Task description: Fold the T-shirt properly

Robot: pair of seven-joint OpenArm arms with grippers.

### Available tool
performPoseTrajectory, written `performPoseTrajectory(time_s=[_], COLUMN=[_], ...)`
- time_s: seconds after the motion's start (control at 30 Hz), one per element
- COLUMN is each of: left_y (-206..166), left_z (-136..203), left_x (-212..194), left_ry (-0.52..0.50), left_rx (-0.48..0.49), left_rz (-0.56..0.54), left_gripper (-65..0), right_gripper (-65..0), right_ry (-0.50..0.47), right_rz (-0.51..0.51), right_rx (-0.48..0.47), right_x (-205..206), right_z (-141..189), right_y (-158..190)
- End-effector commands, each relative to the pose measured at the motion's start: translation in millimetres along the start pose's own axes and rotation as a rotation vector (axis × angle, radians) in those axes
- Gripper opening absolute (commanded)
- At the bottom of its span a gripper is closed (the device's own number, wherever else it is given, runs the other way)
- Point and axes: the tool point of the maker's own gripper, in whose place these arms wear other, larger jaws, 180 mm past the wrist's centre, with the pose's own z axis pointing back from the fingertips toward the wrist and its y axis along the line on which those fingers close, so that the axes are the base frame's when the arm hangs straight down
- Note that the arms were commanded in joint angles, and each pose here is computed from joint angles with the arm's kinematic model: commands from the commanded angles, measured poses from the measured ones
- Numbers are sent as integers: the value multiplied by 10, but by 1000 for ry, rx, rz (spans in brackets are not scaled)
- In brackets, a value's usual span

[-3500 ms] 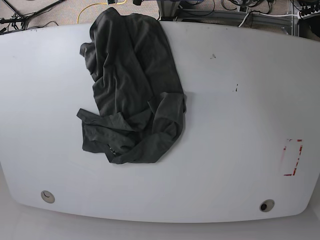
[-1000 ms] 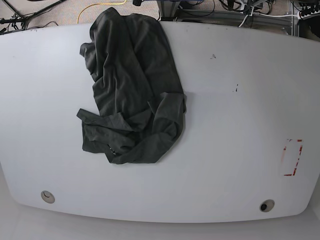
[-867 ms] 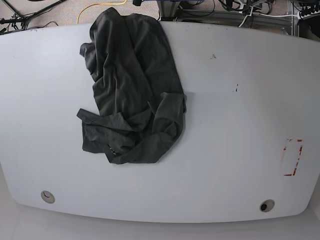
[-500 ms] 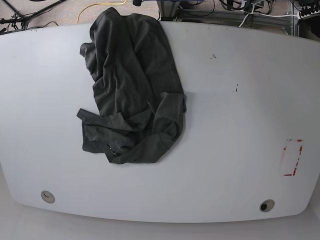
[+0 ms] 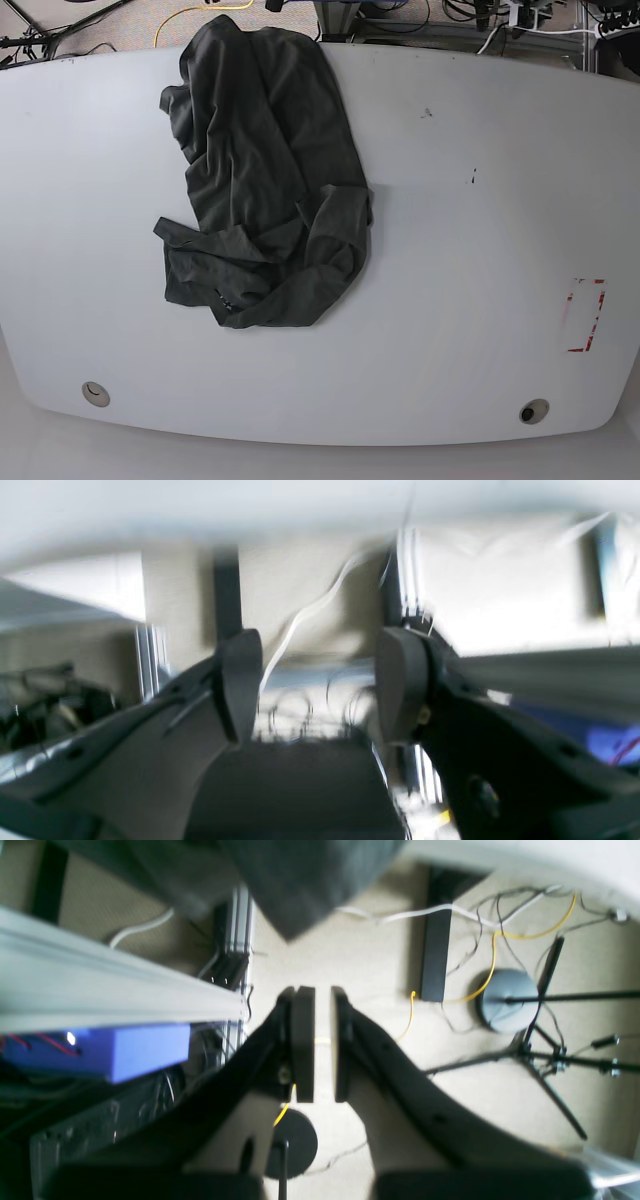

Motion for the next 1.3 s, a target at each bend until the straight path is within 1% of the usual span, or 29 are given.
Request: performPoseTrajectory(time_s=[0.0,0.3,0.43,0.5,0.77,0.83,1.03,1.1,1.17,1.27], left_y=[32,-24,-47,-80,-112,-141,-167,-180,-187,-188], left_z=[52,25,24,46,84,106,117,120,89,72], left_x=[87,314,400,461,590,625,733,778,957,1075], left_ry=[-28,-88,-110,-125,-158,-167,-198,-208,-253,-285], left_rx=[5,-4,-9,-17,-25,-33,-43,-47,-49,-49], left_rz=[-1,-11,-17,-14,-18,-21,-24,-26,-23,-28], left_gripper=[-310,-308,-307,-307,-306,-305,-304,-305,-306,-305], right_gripper=[-605,-606,-606,-607,-607,-609,-608,-608,-608,-608], right_ry=[-16,-61,-67,-55,-68,-67,-86,-96,-134,-160], right_rz=[-2,5,4,7,17,19,22,21,18,13], right_rx=[-7,-13,-19,-39,-72,-108,-147,-152,-127,-123], right_x=[55,259,302,287,360,357,425,457,595,685], right_z=[68,20,20,70,104,136,120,104,-10,-72], right_y=[-27,-38,-52,-127,-253,-370,-516,-526,-417,-389])
